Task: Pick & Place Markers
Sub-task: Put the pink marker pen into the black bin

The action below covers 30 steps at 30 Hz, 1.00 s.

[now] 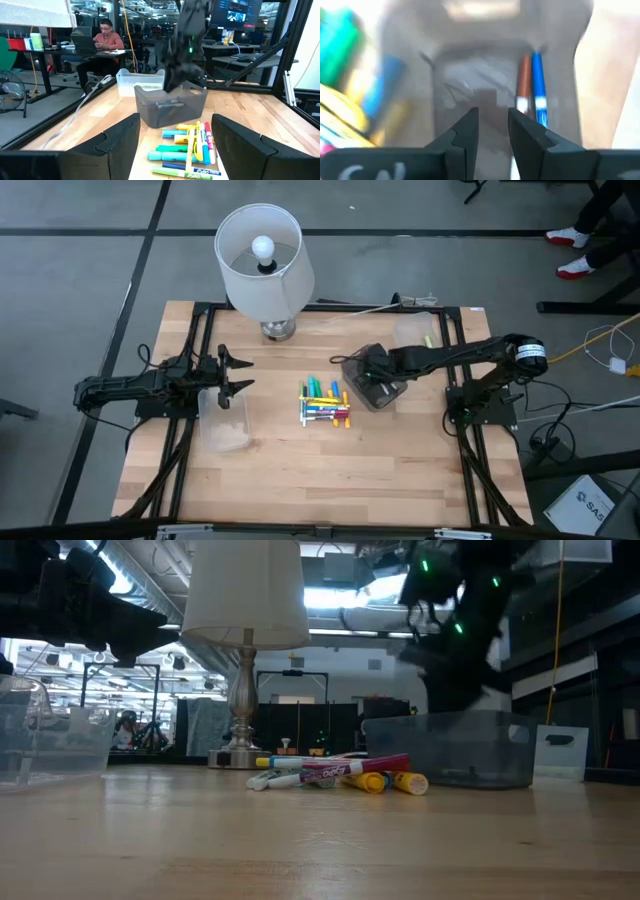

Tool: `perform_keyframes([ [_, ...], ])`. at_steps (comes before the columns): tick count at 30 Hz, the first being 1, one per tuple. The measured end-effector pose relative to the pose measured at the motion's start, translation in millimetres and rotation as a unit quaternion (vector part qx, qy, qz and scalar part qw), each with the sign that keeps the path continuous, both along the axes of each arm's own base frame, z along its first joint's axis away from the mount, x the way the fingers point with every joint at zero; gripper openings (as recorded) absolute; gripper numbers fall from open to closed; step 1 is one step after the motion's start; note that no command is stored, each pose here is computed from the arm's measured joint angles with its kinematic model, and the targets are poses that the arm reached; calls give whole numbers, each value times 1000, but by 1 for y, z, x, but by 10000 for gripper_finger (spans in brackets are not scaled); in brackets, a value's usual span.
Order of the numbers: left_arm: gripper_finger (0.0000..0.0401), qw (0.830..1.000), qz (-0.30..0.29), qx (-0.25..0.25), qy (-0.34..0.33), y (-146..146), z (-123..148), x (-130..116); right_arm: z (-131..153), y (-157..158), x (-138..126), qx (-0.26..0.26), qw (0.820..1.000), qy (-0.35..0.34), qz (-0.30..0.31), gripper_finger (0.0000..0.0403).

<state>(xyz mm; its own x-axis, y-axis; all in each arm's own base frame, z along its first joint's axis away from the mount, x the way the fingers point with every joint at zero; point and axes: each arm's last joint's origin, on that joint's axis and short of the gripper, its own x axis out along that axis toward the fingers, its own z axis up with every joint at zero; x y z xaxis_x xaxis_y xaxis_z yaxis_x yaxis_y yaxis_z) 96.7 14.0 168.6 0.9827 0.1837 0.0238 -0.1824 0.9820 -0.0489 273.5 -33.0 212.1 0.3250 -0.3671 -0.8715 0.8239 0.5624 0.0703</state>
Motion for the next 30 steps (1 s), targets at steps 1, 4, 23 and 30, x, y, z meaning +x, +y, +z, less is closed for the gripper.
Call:
perform_keyframes([
  [1, 242, 1000, 0, 0, 0, 0, 0, 0, 9, 0, 3, -11, 1000, -7, 0, 104],
  [4, 242, 1000, 0, 0, 0, 0, 0, 0, 39, 2, 12, -45, 998, -36, -2, 104],
  [23, 242, 1000, 0, 0, 0, 0, 0, 0, 104, 56, 33, -220, 966, -122, 68, 104],
  [30, 242, 1000, 0, 0, 0, 0, 0, 0, 86, 86, 35, -231, 952, -135, 149, 104],
])
